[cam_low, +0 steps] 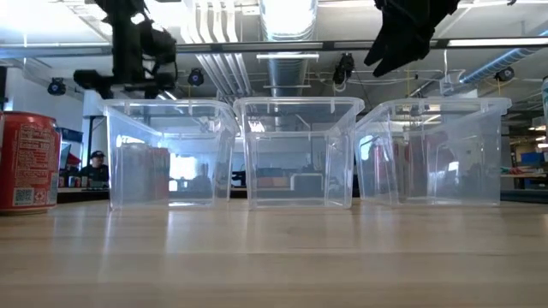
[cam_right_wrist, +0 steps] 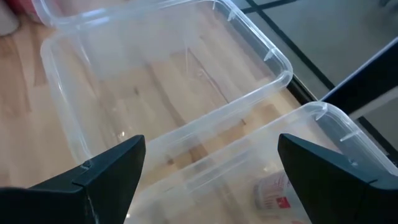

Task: Sort soda cans
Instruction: Put the top red-silver soda can into the right transparent bin

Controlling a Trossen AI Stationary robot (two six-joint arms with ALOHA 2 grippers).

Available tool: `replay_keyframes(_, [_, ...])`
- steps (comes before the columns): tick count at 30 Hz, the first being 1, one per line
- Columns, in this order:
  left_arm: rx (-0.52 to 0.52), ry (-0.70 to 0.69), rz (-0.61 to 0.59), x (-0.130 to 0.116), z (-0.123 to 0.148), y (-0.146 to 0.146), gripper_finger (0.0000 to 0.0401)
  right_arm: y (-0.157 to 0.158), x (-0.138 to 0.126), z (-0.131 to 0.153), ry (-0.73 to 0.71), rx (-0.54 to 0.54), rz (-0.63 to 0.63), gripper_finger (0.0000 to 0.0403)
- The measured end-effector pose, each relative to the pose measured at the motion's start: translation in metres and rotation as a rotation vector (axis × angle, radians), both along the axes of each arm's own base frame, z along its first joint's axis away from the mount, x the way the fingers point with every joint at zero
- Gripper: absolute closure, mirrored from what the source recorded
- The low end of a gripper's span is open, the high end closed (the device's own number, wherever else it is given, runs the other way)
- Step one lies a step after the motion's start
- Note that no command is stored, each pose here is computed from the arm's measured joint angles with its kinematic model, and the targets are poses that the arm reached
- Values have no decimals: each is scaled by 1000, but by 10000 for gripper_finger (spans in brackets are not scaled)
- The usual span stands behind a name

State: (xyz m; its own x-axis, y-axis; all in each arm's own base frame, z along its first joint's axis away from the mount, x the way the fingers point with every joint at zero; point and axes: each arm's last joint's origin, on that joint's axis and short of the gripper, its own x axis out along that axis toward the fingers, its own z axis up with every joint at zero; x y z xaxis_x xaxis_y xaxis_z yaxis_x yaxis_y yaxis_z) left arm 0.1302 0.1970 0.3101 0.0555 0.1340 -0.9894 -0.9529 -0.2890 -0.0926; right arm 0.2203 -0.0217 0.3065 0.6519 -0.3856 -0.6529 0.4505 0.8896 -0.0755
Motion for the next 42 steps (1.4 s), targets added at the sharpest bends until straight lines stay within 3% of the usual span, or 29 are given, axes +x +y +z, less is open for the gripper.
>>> replay_keyframes(8, [-82, 58, 40, 1, -30, 26, 127, 0, 0, -1, 25, -26, 26, 42])
replay_keyframes(18, [-127, 83, 77, 4, -45, 39, 127, 0, -1, -2, 53, -47, 49, 42])
replay_keyframes(30, [-68, 66, 67, 7, -21, 45, 127, 0, -2, -4, 83, -56, 61, 42])
replay_keyframes(38, [56, 186, 63, 13, 1, 51, 127, 0, -2, -4, 83, -56, 61, 42])
replay_keyframes(42, [2, 152, 82, 17, 1, 52, 127, 0, -2, -4, 84, -56, 61, 42])
